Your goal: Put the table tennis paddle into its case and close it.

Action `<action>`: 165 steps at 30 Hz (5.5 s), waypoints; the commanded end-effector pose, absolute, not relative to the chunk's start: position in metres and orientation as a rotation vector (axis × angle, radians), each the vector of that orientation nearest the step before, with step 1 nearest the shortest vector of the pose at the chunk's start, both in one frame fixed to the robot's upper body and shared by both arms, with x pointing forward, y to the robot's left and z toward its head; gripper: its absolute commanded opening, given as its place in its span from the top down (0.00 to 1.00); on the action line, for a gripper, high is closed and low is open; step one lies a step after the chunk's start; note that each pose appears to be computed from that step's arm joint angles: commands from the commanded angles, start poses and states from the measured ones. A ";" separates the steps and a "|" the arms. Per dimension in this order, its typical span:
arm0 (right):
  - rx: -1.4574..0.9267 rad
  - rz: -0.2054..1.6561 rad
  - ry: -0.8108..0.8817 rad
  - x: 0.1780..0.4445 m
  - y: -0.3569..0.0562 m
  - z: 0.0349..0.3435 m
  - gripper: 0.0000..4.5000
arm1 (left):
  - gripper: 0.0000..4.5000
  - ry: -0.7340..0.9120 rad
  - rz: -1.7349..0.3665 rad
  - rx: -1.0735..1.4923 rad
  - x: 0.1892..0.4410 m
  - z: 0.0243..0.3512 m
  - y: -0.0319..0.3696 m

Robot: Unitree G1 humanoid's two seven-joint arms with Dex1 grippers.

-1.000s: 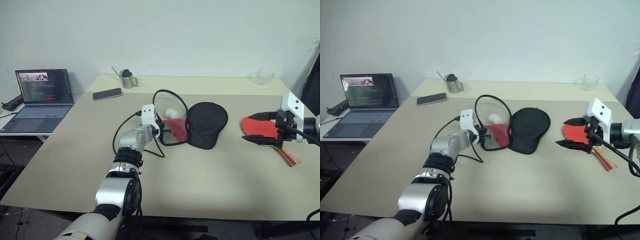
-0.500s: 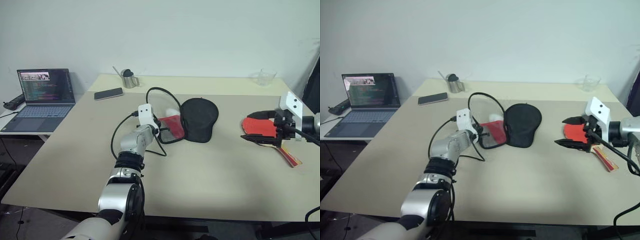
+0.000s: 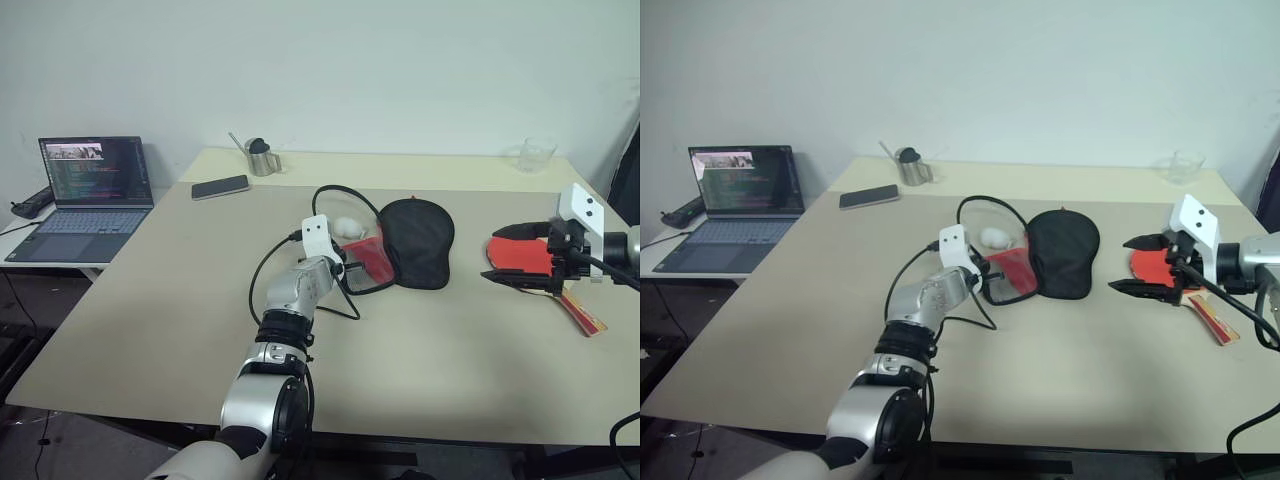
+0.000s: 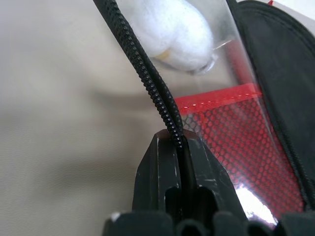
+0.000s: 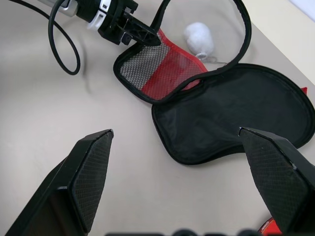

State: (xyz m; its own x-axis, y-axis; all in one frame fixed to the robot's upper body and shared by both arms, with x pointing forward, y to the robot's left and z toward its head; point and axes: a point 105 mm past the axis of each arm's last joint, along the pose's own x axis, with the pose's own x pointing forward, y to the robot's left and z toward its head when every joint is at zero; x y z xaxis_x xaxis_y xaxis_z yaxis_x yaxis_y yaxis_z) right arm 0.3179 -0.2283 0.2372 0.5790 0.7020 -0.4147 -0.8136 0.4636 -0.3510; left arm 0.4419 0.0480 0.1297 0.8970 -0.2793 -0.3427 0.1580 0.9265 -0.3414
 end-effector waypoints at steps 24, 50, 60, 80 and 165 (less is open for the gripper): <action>-0.470 0.134 0.388 0.364 -0.333 0.224 0.00 | 0.00 0.260 -0.426 0.010 0.425 0.195 0.142; -0.309 0.034 0.685 0.376 -0.369 0.175 0.00 | 0.00 0.058 -1.124 0.207 0.327 0.231 0.108; -0.268 0.076 0.786 0.373 -0.365 0.157 0.00 | 0.00 0.052 -1.130 0.206 0.323 0.231 0.106; -0.267 0.097 0.821 0.382 -0.348 0.130 0.04 | 0.00 0.053 -1.097 0.208 0.322 0.233 0.109; 0.090 -0.055 0.396 0.470 -0.082 0.159 0.75 | 0.00 0.065 -0.948 0.186 0.311 0.231 0.131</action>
State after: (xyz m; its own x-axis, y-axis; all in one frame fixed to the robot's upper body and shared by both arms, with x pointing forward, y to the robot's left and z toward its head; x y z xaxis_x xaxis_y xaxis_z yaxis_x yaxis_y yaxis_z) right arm 0.4641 -0.0807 0.1369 0.8909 -0.0274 -0.4533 0.0700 0.9945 0.0775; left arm 0.3165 0.1340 0.2186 0.5878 -0.7927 -0.1618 0.8086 0.5822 0.0854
